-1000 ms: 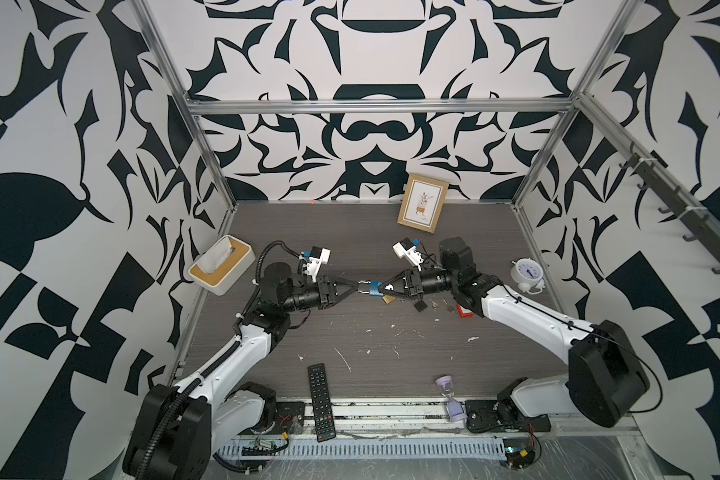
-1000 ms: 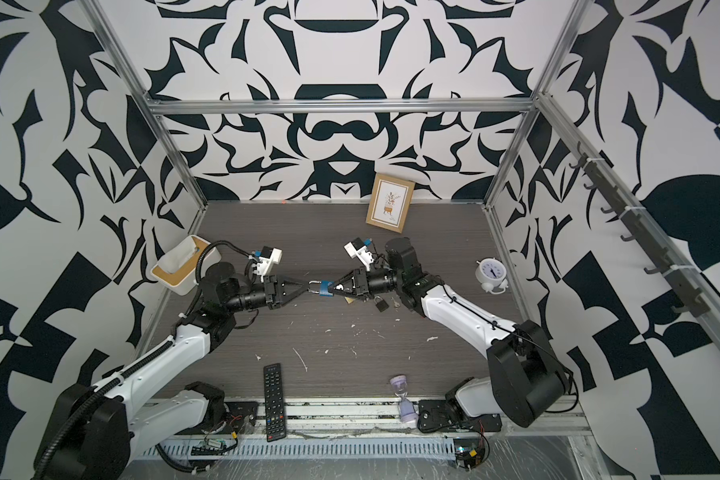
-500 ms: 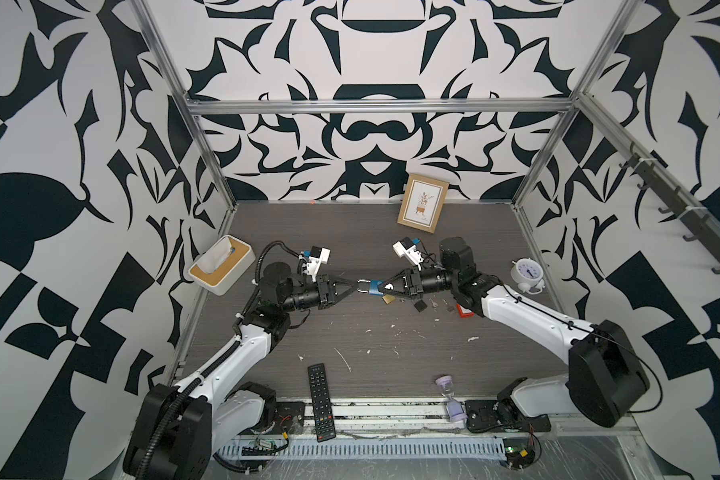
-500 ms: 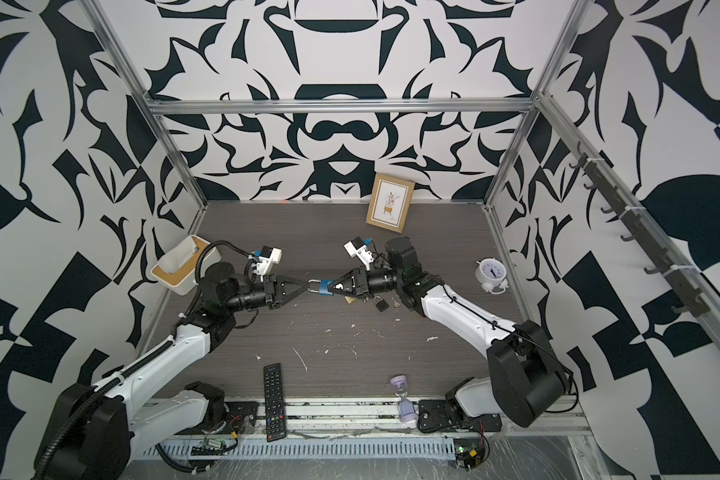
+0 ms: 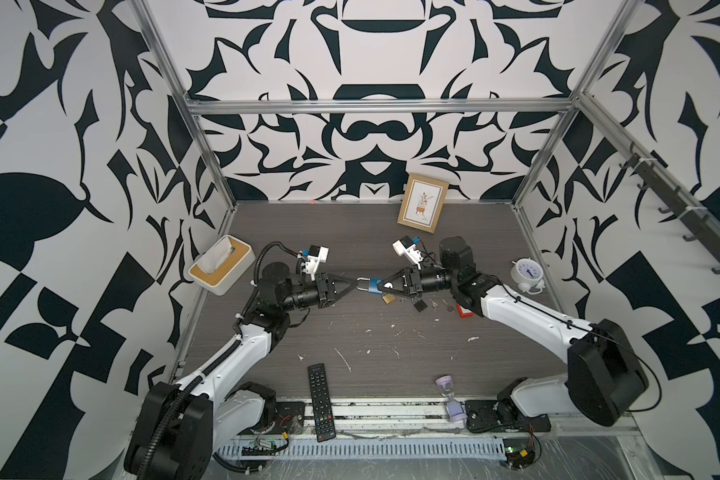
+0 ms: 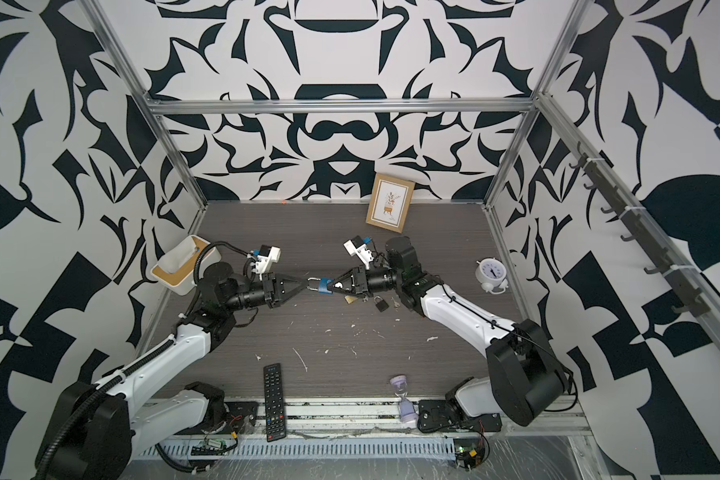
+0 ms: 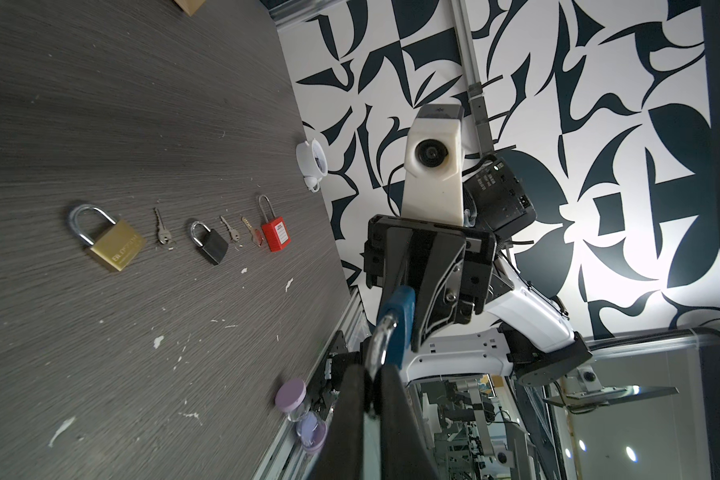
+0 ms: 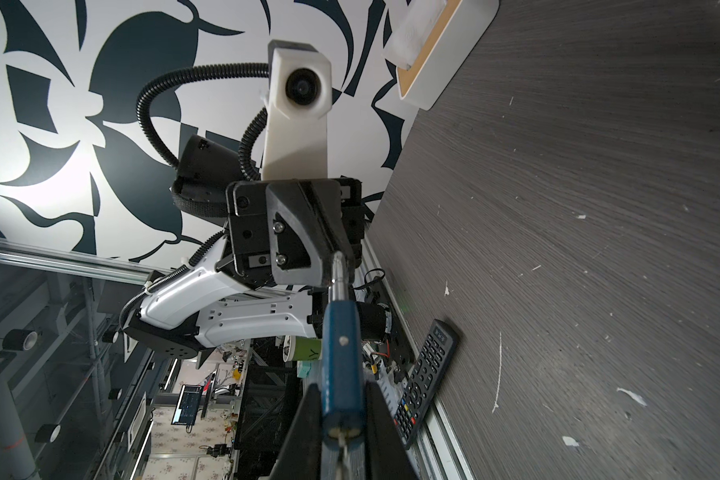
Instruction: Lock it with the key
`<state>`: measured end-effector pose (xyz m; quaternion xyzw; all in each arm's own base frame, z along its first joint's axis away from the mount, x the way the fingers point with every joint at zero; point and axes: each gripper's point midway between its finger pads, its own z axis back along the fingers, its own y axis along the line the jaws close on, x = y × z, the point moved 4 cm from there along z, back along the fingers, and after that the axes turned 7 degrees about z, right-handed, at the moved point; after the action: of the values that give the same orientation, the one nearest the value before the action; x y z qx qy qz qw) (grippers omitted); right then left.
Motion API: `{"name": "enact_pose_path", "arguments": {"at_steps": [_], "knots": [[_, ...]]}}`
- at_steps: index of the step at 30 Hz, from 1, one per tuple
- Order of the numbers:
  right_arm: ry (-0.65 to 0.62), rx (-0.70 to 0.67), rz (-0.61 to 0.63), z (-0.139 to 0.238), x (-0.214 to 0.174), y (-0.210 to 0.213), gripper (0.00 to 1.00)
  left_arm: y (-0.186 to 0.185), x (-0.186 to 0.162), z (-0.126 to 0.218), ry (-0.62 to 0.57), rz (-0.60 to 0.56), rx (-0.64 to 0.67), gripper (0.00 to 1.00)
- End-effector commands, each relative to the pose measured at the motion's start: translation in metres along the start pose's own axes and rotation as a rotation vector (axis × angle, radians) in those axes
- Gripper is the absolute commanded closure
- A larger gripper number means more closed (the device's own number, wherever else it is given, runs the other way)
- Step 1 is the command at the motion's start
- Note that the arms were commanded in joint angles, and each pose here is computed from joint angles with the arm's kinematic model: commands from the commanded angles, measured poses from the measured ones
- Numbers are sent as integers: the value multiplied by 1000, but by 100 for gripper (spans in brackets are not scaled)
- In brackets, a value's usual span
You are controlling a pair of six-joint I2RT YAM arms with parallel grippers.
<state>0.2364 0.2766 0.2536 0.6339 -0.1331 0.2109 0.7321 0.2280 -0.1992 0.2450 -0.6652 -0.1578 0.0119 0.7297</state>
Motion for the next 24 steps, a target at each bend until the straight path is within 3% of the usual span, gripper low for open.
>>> {"name": "enact_pose_path", "arguments": {"at_steps": [1, 24], "knots": [[-18, 59, 100, -5, 14, 23, 100, -8, -4, 0, 13, -37, -33, 100], [-16, 60, 111, -18, 23, 22, 100, -16, -17, -9, 81, -75, -65, 100]]}}
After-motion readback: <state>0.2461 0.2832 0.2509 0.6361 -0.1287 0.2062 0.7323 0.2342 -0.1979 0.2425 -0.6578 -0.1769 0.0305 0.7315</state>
